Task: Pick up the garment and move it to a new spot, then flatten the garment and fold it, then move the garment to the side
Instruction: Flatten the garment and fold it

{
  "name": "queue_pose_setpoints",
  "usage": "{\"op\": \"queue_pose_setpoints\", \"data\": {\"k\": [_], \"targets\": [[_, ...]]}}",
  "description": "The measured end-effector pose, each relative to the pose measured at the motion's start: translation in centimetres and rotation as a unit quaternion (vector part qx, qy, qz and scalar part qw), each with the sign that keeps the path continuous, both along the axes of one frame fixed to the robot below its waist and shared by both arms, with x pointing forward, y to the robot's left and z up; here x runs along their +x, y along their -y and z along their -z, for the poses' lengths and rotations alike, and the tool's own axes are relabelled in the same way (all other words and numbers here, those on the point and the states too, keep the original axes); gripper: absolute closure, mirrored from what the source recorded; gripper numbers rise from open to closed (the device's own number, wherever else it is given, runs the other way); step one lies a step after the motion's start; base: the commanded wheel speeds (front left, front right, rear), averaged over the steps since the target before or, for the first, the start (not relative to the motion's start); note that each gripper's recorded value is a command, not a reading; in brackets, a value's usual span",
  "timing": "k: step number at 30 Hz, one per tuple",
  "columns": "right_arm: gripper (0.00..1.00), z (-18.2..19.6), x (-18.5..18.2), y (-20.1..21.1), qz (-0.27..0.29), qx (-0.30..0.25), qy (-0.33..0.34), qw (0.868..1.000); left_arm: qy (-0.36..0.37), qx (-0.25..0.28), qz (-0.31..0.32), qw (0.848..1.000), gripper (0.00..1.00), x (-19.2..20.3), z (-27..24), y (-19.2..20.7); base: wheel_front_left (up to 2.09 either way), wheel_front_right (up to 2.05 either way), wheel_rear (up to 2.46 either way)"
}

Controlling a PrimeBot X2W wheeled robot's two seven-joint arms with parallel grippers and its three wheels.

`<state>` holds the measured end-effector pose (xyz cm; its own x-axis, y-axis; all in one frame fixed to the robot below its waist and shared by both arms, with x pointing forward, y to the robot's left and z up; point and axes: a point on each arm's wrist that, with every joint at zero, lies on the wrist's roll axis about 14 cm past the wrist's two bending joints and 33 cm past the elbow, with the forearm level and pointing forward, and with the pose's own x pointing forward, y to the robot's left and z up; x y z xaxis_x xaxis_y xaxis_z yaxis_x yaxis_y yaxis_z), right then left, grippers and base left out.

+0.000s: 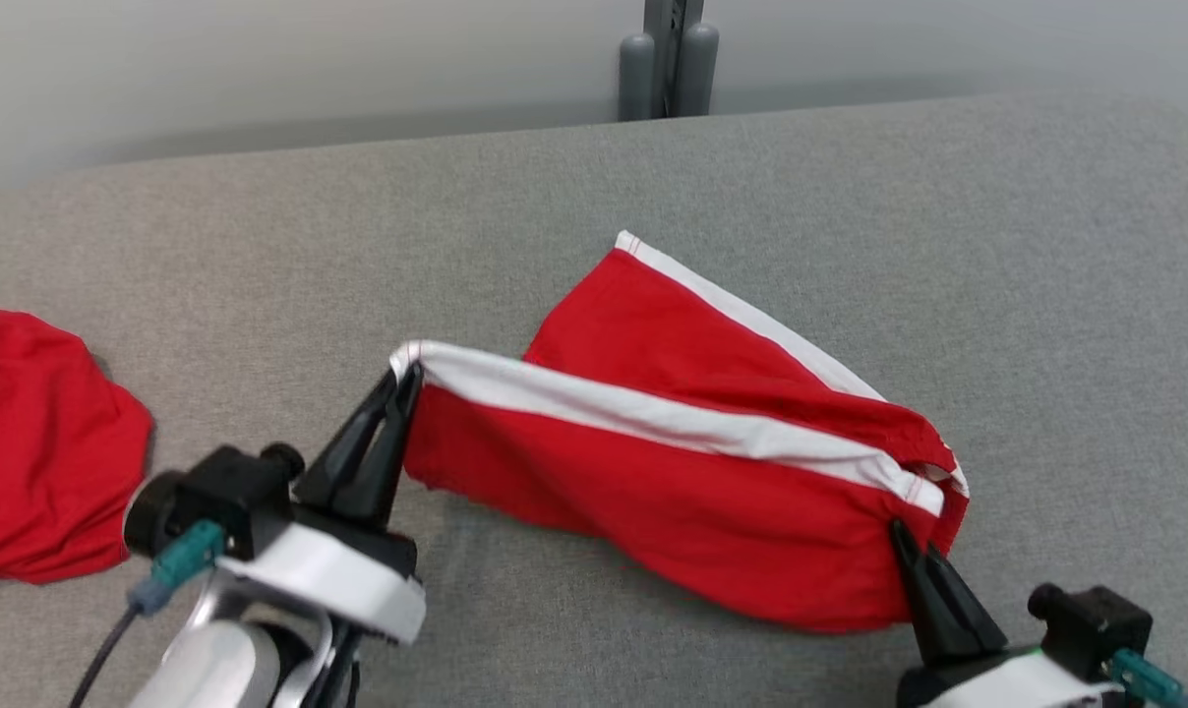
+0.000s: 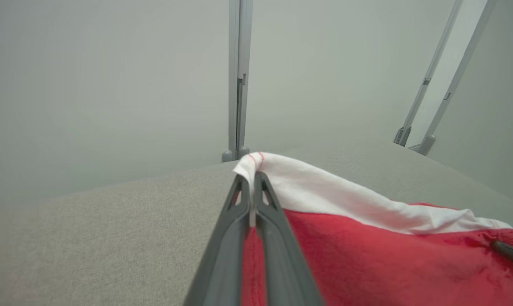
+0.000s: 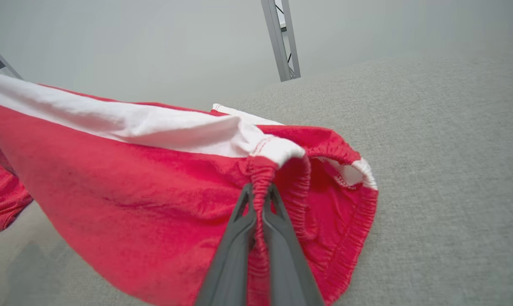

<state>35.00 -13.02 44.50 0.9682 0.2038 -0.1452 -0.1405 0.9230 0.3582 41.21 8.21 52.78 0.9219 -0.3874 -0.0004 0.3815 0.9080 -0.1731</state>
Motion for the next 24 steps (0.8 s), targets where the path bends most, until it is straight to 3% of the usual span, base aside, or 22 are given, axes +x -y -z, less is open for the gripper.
{"op": "queue_pose_setpoints", "data": {"k": [12,24], "targets": [[1.0,2.1,6.7,2.7,0.055,0.009,-0.006,0.998,-0.018,0.007,0.085,0.996,1.0,11.2,3.4,6.2,0.0,0.0,0.0],[1.0,6.3,7.7,5.9,0.109,0.014,-0.055,0.992,-0.119,0.032,0.139,0.983,1.0,14.8,11.8,11.5,0.0,0.0,0.0]]}}
